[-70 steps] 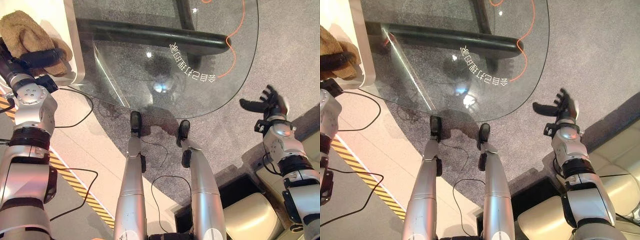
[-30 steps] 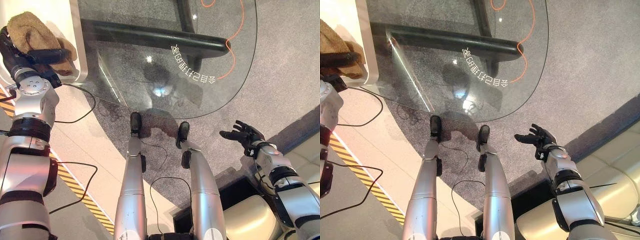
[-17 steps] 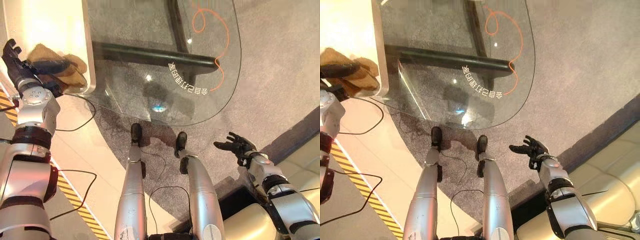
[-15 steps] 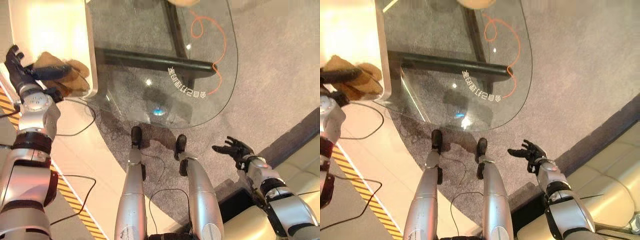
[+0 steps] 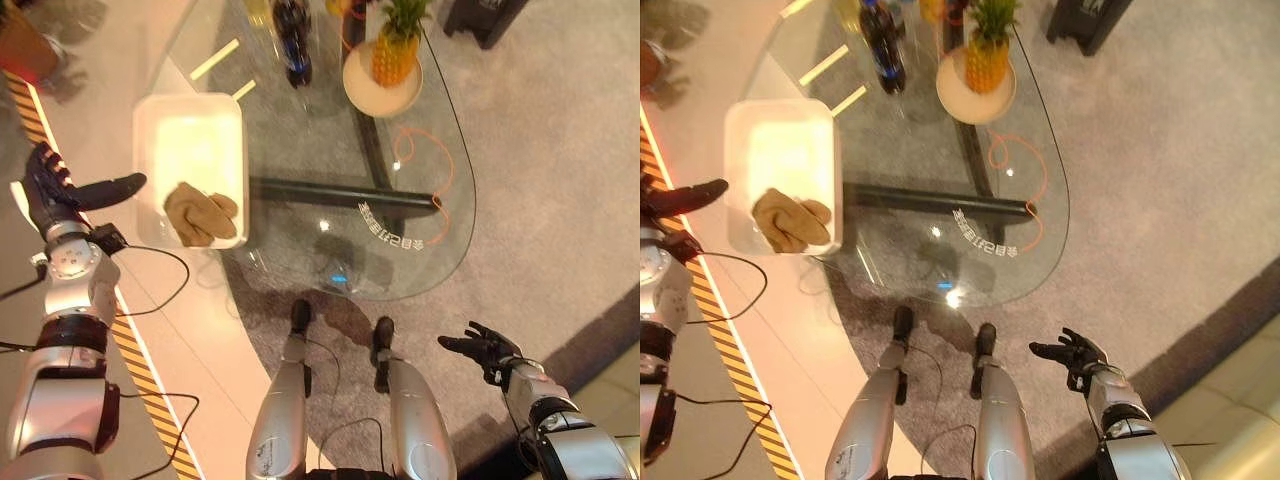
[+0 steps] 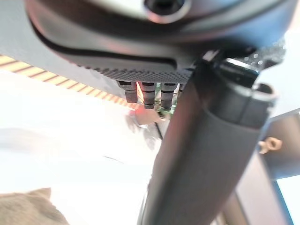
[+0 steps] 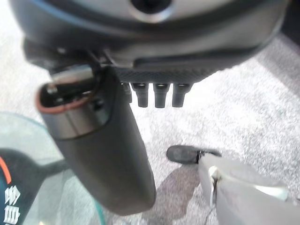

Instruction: Wipe the table with a cloth and put it in the basket.

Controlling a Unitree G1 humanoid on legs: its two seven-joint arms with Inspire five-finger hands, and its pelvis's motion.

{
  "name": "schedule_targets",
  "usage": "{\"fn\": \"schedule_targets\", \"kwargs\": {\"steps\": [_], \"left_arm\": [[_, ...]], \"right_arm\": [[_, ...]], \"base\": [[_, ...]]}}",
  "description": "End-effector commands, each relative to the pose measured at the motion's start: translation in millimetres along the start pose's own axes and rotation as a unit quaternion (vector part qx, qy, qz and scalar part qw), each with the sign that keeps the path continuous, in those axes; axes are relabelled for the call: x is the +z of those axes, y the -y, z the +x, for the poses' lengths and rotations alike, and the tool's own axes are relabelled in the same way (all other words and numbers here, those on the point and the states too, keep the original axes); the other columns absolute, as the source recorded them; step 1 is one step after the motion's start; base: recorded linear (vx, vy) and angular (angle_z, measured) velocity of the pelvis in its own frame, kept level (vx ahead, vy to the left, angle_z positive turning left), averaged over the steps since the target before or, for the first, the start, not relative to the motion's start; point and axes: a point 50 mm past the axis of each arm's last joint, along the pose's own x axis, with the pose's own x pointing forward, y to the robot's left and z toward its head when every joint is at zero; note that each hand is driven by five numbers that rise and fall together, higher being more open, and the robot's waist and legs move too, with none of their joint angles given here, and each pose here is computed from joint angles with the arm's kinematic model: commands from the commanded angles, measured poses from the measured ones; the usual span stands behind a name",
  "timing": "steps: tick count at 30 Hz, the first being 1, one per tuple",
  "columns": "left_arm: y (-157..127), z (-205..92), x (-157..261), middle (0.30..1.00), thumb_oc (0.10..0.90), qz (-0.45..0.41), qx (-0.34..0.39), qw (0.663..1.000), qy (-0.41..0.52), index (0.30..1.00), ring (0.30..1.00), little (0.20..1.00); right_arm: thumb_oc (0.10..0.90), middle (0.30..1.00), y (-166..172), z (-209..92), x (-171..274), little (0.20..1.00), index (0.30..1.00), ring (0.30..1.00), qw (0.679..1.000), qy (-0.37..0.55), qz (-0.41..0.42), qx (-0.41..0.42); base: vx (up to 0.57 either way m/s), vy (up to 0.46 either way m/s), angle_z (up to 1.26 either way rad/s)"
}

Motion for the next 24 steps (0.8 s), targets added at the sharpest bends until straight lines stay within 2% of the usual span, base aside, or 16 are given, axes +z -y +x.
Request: {"fn": "schedule_targets", "kwargs": {"steps": [1,3,4,10,15,17,20,23,24], "left_arm": [[-12.7,-12.0,-8.6,0.900,0.800,-0.010,-0.021,0.999,0.036,0.900,0.900,0.900],[-13.1,-12.4,-9.2,0.900,0.800,-0.010,-0.021,0.999,0.035,0.900,0.900,0.900],[-17.3,-24.8,-33.8,0.900,0.800,0.007,-0.034,0.999,0.002,0.900,0.900,0.900],[-39.4,-72.0,-108.6,0.900,0.800,0.051,-0.051,0.990,-0.120,0.900,0.900,0.900],[-60.2,-123.5,-168.2,0.900,0.800,0.093,-0.077,0.960,-0.251,0.900,0.900,0.900],[-63.8,-132.9,-176.9,0.900,0.800,0.104,-0.085,0.953,-0.273,0.900,0.900,0.900],[-70.9,-160.7,-199.5,0.900,0.800,0.109,-0.113,0.928,-0.339,0.900,0.900,0.900],[-81.0,-193.2,-221.6,0.900,0.800,0.127,-0.134,0.888,-0.420,0.900,0.900,0.900],[-81.7,-194.5,-222.3,0.900,0.800,0.128,-0.135,0.887,-0.423,0.900,0.900,0.900]], "right_arm": [[0.800,0.900,41.1,-19.7,-66.7,0.900,0.900,0.900,0.994,-0.095,-0.026,-0.050],[0.800,0.900,41.3,-19.9,-67.2,0.900,0.900,0.900,0.994,-0.095,-0.027,-0.050],[0.800,0.900,41.6,-22.9,-78.3,0.900,0.900,0.900,0.993,-0.105,-0.028,-0.053],[0.800,0.900,32.8,-31.8,-112.1,0.900,0.900,0.900,0.990,-0.130,-0.036,-0.047],[0.800,0.900,22.2,-39.5,-138.5,0.900,0.900,0.900,0.982,-0.168,-0.071,-0.039],[0.800,0.900,20.9,-40.5,-141.4,0.900,0.900,0.900,0.981,-0.174,-0.085,-0.033],[0.800,0.900,17.0,-43.5,-150.4,0.900,0.900,0.900,0.974,-0.197,-0.108,-0.020],[0.800,0.900,15.6,-47.1,-159.4,0.900,0.900,0.900,0.968,-0.224,-0.116,-0.018],[0.800,0.900,15.6,-47.3,-159.8,0.900,0.900,0.900,0.967,-0.225,-0.117,-0.017]], "base": [[0.12,0.025,-0.02],[0.07,0.015,0.03],[0.10,0.014,0.06],[0.12,-0.001,0.05],[0.07,0.006,0.02],[0.00,0.000,0.00],[0.02,0.015,0.00],[0.03,0.021,-0.01],[0.03,0.020,-0.04]]}}
